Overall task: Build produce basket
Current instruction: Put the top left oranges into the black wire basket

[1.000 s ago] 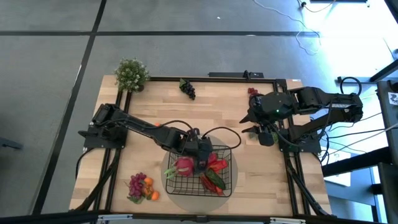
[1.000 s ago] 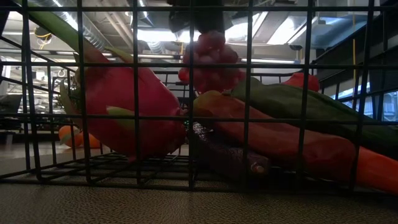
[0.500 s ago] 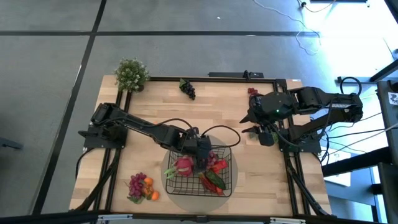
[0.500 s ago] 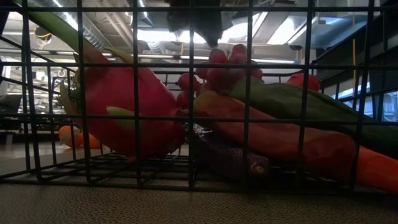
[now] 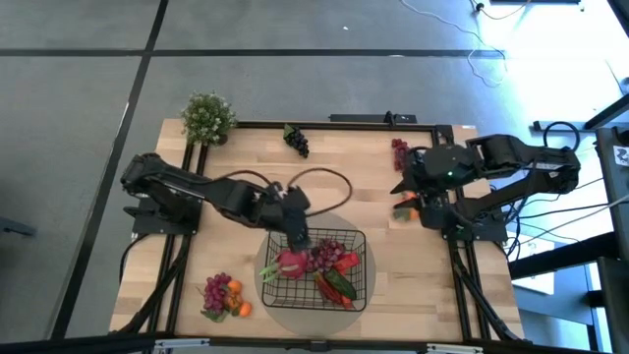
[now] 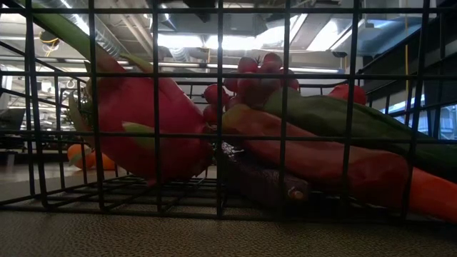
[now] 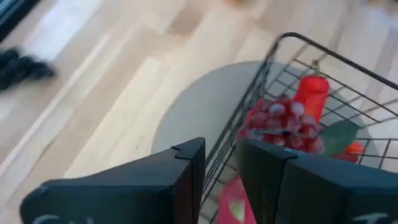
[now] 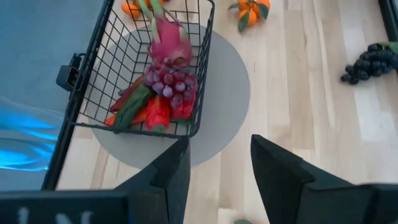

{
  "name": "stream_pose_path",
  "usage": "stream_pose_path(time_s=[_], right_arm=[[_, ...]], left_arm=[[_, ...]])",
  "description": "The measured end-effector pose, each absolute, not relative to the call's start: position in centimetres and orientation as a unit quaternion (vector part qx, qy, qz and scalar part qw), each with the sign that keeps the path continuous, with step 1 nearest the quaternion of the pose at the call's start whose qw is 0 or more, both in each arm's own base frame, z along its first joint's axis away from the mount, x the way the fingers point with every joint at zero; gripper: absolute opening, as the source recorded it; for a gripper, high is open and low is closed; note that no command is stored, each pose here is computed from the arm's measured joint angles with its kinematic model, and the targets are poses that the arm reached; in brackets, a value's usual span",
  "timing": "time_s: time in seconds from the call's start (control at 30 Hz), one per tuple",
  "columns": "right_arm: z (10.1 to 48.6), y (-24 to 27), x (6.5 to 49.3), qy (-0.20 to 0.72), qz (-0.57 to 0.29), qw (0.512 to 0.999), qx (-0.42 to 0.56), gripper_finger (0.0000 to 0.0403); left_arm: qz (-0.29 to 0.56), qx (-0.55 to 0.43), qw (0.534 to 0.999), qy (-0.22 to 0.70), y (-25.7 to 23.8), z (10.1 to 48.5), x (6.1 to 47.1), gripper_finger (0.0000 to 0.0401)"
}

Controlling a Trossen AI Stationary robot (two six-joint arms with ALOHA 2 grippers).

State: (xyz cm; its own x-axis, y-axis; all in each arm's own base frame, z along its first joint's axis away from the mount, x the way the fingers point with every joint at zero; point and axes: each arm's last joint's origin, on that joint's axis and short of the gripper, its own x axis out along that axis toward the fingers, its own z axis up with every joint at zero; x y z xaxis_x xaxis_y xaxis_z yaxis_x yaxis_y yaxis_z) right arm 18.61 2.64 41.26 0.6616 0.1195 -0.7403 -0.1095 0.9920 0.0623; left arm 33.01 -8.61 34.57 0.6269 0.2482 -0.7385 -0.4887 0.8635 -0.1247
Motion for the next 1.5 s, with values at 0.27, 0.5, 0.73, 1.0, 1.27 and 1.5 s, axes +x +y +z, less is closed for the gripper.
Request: stream_pose_path(time_s=[0.27, 0.5, 0.73, 1.0, 1.27, 1.5], right_arm=[[41.7, 2.4, 16.9, 0.406, 0.050, 0.912, 0.036, 0.0154], [41.5, 2.4, 17.0, 0.416, 0.048, 0.907, 0.037, 0.0154], [41.6, 2.4, 17.1, 0.408, 0.050, 0.911, 0.035, 0.0154], [41.6, 2.4, 17.1, 0.407, 0.052, 0.911, 0.032, 0.0154], [41.7, 2.4, 17.1, 0.407, 0.050, 0.911, 0.035, 0.0154], [41.8, 2.5, 17.3, 0.395, 0.051, 0.917, 0.036, 0.0154]], left_arm=[[0.276, -0.239, 0.844, 0.392, -9.0, 35.8, 29.2, 0.0078], [0.395, -0.294, 0.757, 0.430, -9.0, 35.2, 26.1, 0.0078], [0.474, -0.360, 0.665, 0.452, -7.3, 33.9, 25.5, 0.0078], [0.479, -0.333, 0.596, 0.551, -4.3, 29.8, 25.3, 0.0078], [0.461, -0.315, 0.603, 0.570, -1.6, 26.9, 25.9, 0.0078], [0.436, -0.314, 0.625, 0.566, 0.1, 25.1, 26.5, 0.0078]])
